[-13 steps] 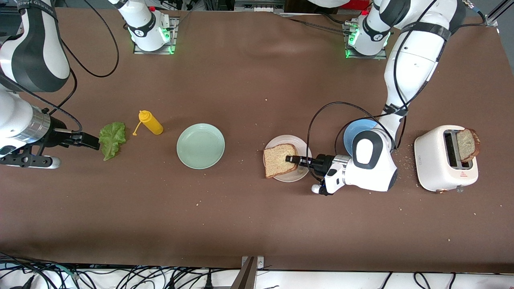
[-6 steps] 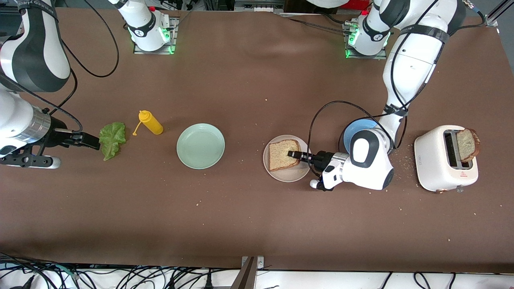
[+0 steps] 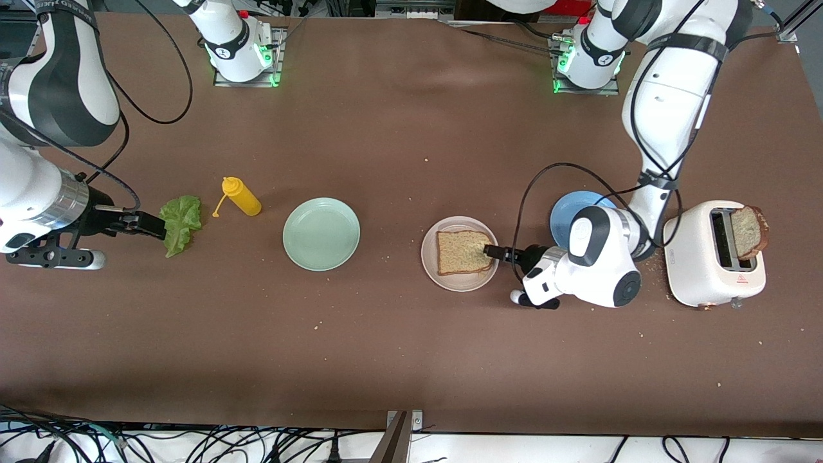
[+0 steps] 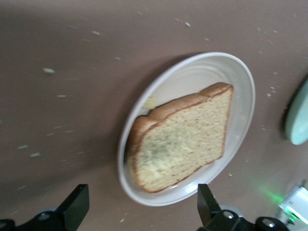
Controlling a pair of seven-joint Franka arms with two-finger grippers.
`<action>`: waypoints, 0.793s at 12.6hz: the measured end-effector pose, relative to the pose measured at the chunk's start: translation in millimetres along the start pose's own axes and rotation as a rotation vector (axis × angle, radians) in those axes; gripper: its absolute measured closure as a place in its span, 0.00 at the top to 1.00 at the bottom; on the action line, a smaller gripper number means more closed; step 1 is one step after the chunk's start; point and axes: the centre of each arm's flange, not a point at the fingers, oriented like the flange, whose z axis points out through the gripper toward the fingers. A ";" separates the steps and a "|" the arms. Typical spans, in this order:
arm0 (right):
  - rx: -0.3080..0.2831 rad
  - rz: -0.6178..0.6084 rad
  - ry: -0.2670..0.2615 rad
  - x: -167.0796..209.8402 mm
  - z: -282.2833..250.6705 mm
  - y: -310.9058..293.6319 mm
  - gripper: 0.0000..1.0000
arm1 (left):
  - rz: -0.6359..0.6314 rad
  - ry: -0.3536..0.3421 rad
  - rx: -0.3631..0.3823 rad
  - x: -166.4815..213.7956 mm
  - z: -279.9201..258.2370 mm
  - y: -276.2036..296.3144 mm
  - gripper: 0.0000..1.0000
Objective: Make sandwich in beige plate with both arms
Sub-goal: 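Carry the toast to the beige plate and lower it with the left gripper, then open the left gripper and draw it back toward the toaster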
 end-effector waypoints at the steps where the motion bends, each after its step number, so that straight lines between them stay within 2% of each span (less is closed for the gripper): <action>1: 0.000 -0.002 0.000 -0.1 0.0 -1.0 1.00 | -0.023 0.015 0.039 -4.3 -24.5 -3.4 1.00; 5: 0.001 -0.003 0.003 0.3 -0.1 -1.5 1.00 | -0.082 0.071 0.186 -45.3 -157.2 -58.8 1.00; 7: 0.002 -0.053 0.013 1.3 -1.0 -1.7 1.00 | -0.117 0.067 0.307 -75.6 -209.2 -86.4 1.00; 8: 0.011 -0.100 0.020 2.2 -1.6 -1.9 1.00 | -0.130 0.063 0.372 -87.1 -226.4 -95.5 1.00; 10: 0.068 -0.182 0.025 3.1 -1.9 1.6 1.00 | -0.149 0.071 0.466 -103.0 -252.0 -104.9 1.00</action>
